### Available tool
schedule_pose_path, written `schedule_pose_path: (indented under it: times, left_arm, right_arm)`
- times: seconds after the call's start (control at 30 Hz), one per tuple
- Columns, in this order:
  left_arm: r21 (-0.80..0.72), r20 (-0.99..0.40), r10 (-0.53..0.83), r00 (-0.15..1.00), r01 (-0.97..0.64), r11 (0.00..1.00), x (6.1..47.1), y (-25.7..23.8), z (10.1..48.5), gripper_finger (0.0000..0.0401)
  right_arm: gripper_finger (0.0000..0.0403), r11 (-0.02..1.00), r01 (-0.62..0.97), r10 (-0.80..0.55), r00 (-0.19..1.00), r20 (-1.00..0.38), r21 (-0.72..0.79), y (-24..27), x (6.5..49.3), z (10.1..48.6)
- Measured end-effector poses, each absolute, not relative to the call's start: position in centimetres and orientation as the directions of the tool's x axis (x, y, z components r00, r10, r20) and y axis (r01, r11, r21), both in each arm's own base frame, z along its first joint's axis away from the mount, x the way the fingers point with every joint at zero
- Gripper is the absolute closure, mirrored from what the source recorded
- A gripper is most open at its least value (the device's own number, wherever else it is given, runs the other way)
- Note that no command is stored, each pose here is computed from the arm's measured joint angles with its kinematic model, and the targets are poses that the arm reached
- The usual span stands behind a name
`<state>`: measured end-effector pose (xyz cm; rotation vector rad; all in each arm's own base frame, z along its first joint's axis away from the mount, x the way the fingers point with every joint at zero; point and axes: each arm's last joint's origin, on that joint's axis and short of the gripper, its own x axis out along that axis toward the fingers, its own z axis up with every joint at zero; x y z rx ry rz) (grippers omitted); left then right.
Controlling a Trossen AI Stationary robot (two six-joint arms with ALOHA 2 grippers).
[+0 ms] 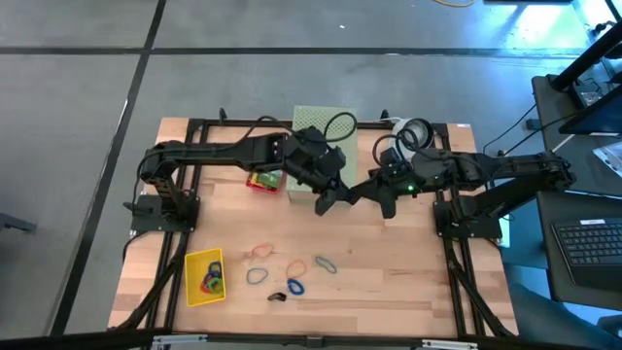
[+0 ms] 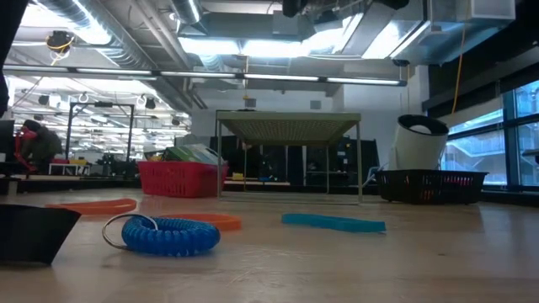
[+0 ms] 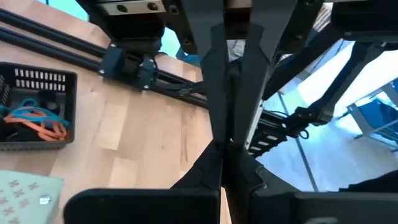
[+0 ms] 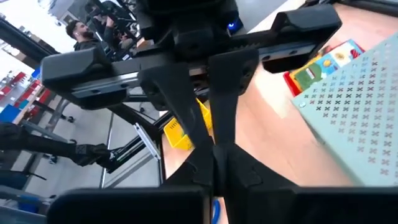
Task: Pick & Place Office Desk Supplies
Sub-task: Put the black rubber band into the black bin
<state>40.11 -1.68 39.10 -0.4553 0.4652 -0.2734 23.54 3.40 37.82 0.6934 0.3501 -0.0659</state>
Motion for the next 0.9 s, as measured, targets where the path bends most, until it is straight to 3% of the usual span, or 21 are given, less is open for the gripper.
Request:
schedule_pose_path:
  times: [0.27,0.43,0.7,0.9]
  left_arm:
    - [-0.516,-0.384,-0.373,0.844,0.139,0.845,40.0,-1.7,38.9,0.0389]
    - [-0.517,-0.414,-0.386,0.824,0.136,0.845,39.9,-1.8,38.5,0.0355]
    - [-0.578,-0.469,-0.477,0.743,0.150,0.802,39.3,-1.9,37.9,0.0281]
    - [-0.587,-0.534,-0.460,0.709,0.081,0.806,38.8,-1.7,37.3,0.0265]
  right_arm:
    - [0.0397,0.765,0.163,0.081,0.936,-0.344,0.623,3.5,23.5,37.8]
    - [0.0397,0.769,0.184,0.080,0.923,-0.377,0.613,3.4,23.4,37.4]
    - [0.0397,0.772,0.319,0.040,0.839,-0.543,0.550,2.6,22.6,35.9]
    - [0.0397,0.766,0.402,0.015,0.768,-0.640,0.501,1.5,22.0,34.9]
